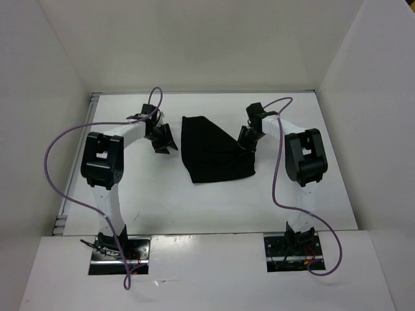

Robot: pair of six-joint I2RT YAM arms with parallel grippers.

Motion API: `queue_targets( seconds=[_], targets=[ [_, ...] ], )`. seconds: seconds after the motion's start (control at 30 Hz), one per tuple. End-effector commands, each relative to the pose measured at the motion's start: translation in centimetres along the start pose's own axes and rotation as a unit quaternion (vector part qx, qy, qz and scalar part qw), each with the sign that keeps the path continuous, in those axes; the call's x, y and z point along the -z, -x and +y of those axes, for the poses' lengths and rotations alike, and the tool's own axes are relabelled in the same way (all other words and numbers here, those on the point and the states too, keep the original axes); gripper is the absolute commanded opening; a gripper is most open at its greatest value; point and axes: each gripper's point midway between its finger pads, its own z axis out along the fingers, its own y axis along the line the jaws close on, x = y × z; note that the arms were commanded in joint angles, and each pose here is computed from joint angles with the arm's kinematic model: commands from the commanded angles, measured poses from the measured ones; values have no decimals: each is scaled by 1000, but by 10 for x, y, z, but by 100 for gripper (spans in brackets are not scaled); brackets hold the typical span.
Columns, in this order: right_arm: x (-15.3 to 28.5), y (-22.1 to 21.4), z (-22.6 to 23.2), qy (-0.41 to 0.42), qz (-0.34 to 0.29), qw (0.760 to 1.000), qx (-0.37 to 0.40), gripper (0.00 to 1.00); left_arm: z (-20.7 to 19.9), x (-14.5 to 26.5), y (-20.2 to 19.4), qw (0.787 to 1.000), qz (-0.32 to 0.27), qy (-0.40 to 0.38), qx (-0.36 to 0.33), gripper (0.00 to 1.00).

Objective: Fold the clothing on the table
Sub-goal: Flatten the skirt out

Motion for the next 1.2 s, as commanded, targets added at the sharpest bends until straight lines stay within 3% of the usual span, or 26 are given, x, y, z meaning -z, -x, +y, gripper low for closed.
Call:
queue_targets(
  seconds=[0.0,0.1,0.17,0.37,0.73,0.87,1.0,1.03,1.07,1.17],
  targets=[
    [43,28,21,36,-86,995,17,38,-14,42,4,998,-51,-16,-28,58],
    [74,9,25,63,-96,993,21,39,-21,66,-18,996,-63,-49,-33,69],
    [85,-8,17,60,-92,994,15,39,-30,68,-40,995,-48,-66,-48,70],
    [91,-35,-5,30,-74,997,4,41,-49,54,-98,991,31,-110,-72,41],
    [102,-36,-14,21,-82,996,-6,41,-54,-14,-129,986,112,-94,-73,45],
    [101,-41,-22,14,-76,997,-13,41,-52,-33,-127,988,118,-78,-65,45],
    [107,-41,-19,20,-84,996,-14,41,-80,-29,-101,986,91,-114,-78,28],
    [107,-41,-19,21,-84,996,-14,41,-97,-19,-99,983,86,-137,-90,12],
    [107,-40,-20,17,-87,996,-15,41,-109,-11,-97,980,83,-149,-99,4],
    [120,-32,-23,17,-114,993,-31,41,-160,45,-90,958,75,-233,-147,0]
  ],
)
